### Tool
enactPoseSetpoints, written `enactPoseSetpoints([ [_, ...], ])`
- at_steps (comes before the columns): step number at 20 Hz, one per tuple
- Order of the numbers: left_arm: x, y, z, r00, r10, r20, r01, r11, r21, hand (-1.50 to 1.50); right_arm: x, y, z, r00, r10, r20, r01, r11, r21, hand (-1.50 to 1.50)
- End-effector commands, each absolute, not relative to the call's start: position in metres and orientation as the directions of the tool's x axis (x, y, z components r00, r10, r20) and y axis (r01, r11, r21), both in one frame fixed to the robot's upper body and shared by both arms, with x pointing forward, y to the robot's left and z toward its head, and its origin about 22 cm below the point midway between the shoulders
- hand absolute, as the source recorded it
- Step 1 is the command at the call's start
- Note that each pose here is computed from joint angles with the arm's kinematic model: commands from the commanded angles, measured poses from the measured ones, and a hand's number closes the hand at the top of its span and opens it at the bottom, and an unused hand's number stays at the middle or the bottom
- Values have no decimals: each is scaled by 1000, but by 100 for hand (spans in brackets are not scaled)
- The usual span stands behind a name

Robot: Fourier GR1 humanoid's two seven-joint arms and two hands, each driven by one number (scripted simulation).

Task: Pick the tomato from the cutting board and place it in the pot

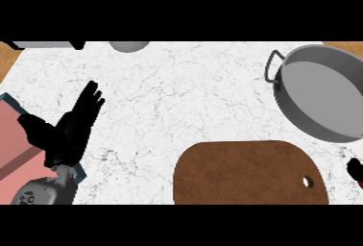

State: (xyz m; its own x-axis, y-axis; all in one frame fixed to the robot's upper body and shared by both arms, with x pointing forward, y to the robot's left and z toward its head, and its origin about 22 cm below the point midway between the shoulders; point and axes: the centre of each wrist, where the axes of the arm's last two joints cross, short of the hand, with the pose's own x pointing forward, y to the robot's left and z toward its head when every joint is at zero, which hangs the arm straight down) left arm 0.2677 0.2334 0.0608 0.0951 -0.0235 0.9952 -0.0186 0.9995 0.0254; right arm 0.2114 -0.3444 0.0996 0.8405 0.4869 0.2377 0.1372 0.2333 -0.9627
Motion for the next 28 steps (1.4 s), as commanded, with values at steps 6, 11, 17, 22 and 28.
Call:
enactPoseSetpoints([
  [6,259,239,56,110,-19,994,-3,1000,20,0,183,-325,205,758,565,326,363,49,-930,150],
  [11,264,236,68,95,-15,995,12,1000,14,0,186,-313,252,631,692,351,486,1,-874,150],
  [17,263,226,48,97,-11,995,16,1000,9,0,224,-307,293,553,715,429,551,73,-831,150],
  [22,281,227,58,87,-12,996,16,1000,10,0,267,-330,295,585,666,462,536,110,-837,150],
  [28,261,230,63,92,-13,996,7,1000,13,0,315,-342,300,627,624,466,504,131,-854,150],
])
